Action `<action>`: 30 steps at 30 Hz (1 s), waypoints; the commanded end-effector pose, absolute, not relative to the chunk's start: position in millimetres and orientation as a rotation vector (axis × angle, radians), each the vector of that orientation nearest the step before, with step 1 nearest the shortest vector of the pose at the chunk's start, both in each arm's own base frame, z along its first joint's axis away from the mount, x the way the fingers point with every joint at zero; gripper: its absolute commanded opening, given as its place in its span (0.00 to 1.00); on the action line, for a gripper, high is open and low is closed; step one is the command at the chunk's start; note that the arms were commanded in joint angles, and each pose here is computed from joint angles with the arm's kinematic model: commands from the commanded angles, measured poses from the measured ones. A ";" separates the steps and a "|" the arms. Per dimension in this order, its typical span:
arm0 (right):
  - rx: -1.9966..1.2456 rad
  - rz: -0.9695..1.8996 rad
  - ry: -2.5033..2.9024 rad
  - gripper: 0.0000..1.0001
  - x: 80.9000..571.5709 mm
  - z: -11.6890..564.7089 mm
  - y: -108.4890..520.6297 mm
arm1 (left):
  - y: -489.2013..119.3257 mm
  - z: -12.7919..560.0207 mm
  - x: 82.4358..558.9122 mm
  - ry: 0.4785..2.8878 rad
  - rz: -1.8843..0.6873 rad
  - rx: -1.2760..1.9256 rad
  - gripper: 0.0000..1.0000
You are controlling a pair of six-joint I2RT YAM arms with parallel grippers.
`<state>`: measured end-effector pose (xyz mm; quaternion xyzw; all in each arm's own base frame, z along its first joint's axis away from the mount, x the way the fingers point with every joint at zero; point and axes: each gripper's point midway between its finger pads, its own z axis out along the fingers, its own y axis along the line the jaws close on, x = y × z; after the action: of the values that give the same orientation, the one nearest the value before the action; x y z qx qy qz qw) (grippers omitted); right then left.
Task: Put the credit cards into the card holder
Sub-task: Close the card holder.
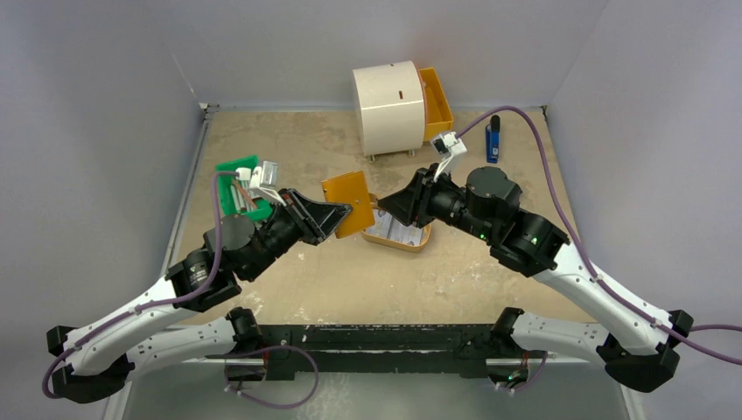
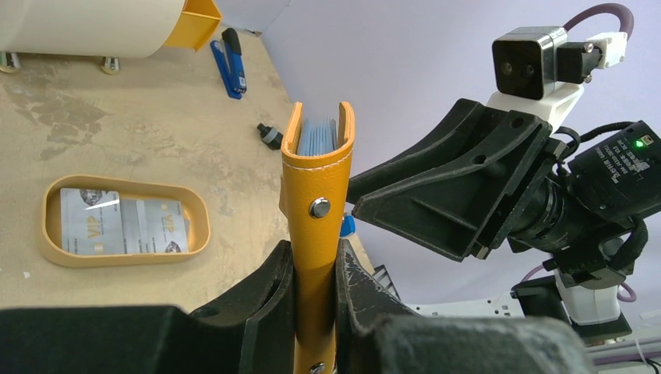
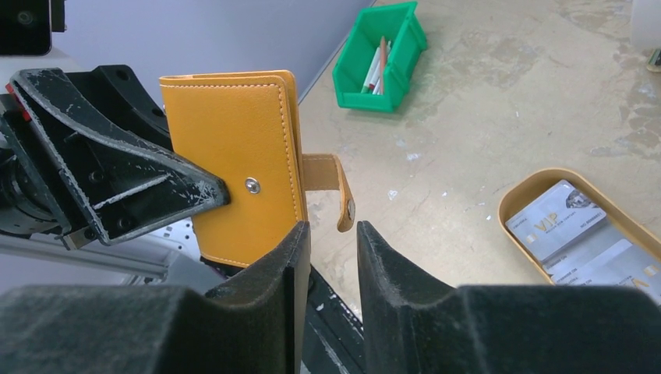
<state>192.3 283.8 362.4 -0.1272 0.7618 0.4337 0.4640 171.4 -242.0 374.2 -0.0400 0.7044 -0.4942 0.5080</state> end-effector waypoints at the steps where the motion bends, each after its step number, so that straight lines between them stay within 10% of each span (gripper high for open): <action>1: -0.309 1.116 1.790 0.28 191.8 387.0 288.0 | -236.1 414.5 165.0 1.591 -1.280 -0.108 0.00; 30: -0.351 1.165 1.827 0.02 183.2 378.9 295.5 | -234.5 416.2 163.1 1.584 -1.293 -0.110 0.00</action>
<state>189.1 291.5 358.6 -0.1355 0.7640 0.4446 0.4476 168.3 -241.4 376.9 -0.0364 0.7014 -0.5009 0.5059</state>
